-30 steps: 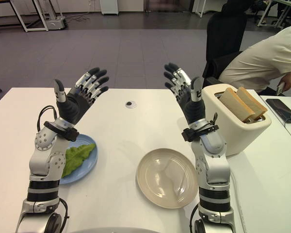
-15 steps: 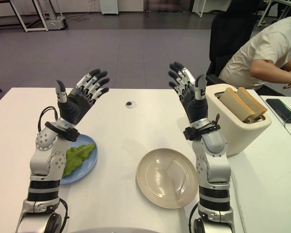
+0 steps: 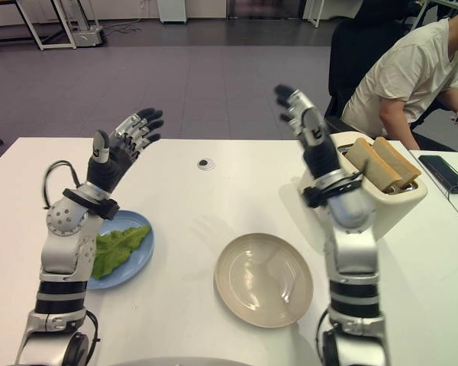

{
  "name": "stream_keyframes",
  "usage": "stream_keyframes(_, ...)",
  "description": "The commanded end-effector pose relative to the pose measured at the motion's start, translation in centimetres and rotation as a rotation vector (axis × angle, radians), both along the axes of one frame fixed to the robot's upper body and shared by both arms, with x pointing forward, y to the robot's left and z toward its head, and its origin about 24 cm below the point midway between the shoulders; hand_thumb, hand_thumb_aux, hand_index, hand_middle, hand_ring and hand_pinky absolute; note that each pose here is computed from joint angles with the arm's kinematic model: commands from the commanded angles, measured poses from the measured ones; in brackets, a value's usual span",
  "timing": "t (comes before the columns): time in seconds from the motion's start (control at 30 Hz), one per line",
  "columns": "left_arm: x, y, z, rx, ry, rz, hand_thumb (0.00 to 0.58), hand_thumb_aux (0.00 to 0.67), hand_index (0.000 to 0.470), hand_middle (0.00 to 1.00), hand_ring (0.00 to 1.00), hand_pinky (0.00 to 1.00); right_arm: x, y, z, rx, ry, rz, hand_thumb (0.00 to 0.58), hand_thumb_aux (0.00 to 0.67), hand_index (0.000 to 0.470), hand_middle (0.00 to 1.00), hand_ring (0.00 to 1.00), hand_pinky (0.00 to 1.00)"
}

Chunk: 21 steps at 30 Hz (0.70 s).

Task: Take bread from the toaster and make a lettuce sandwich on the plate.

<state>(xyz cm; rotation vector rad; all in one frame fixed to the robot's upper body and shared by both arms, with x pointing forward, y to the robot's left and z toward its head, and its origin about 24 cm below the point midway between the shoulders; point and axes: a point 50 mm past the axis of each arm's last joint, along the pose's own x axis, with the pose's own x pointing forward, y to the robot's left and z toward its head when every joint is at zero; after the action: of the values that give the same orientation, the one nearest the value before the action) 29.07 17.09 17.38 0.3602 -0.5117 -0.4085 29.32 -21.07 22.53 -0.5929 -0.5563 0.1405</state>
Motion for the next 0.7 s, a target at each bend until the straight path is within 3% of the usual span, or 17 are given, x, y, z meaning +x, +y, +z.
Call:
stream_keyframes(0.03,0.4,1.2,0.3,0.297,-0.137,0.154,0.0,0.0,0.0,0.0,0.0,0.0,1.8,-7.0,3.6,-0.446,-0.102,-0.424,0.0,0.0,0.0,0.0,0.0,0.0)
stream_keyframes(0.17,0.6,1.6,0.2,0.339,-0.168,0.181,0.0,0.0,0.0,0.0,0.0,0.0,2.7,-13.9,3.4,-0.833,0.041,-0.784,0.0,0.0,0.0,0.0,0.0,0.0)
stream_keyframes(0.3,0.7,1.5,0.3,0.335,-0.172,0.168,0.0,0.0,0.0,0.0,0.0,0.0,1.0,-20.0,2.7,-0.969,0.247,-1.02,0.0,0.0,0.0,0.0,0.0,0.0)
stream_keyframes(0.7,0.9,1.7,0.1,0.334,-0.153,0.155,0.0,0.0,0.0,0.0,0.0,0.0,0.8,-21.4,-0.2,-1.02,0.36,-0.988,0.0,0.0,0.0,0.0,0.0,0.0)
